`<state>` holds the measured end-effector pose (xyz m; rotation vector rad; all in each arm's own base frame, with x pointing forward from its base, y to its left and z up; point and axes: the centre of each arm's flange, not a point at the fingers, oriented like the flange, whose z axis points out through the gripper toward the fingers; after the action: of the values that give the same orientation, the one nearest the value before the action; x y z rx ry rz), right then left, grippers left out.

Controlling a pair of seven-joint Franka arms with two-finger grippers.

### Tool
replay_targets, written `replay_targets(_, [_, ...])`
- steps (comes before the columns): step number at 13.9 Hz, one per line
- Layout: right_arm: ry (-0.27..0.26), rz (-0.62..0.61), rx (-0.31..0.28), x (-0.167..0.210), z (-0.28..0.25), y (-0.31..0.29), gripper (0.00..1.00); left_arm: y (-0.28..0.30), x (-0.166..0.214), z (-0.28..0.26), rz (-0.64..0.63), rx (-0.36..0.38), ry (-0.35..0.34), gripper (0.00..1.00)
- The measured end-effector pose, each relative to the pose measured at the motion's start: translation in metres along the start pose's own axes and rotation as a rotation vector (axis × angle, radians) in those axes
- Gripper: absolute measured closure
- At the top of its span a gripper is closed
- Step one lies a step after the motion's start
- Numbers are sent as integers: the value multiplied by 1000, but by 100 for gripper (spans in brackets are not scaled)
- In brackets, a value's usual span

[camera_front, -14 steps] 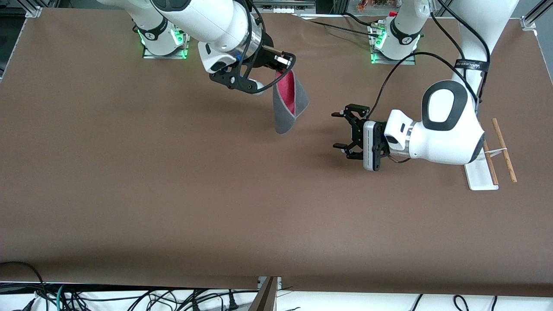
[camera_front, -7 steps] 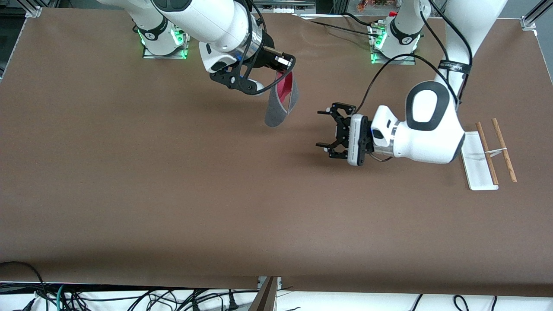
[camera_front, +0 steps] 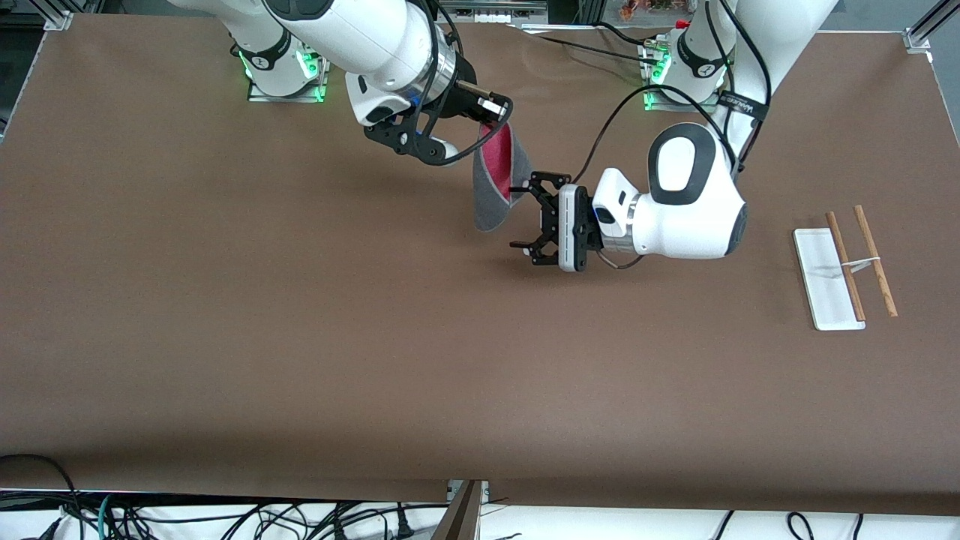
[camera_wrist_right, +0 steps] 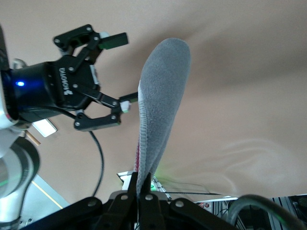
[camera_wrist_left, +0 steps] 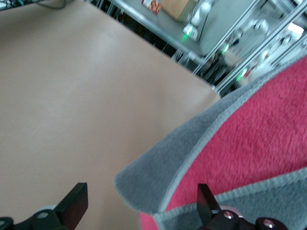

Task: Pass towel and hang on rack
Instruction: 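Close the left gripper on the hanging towel below the right gripper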

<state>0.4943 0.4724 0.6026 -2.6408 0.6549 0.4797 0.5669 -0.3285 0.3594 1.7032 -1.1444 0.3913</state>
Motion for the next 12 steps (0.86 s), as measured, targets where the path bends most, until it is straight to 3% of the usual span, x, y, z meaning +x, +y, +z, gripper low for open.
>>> replay_targets(4, [0,1,0,0,0,0,98,-1,-14,13,25,10,33,4])
replay_targets(8, [0,1,0,0,0,0,98,7,-5,22,27,19,72,42])
replay_targets(10, [0,1,0,0,0,0,98,10,-3,28,32,24,71,48])
replay_targets(12, [0,1,0,0,0,0,98,10,-3,28,51,26,70,71])
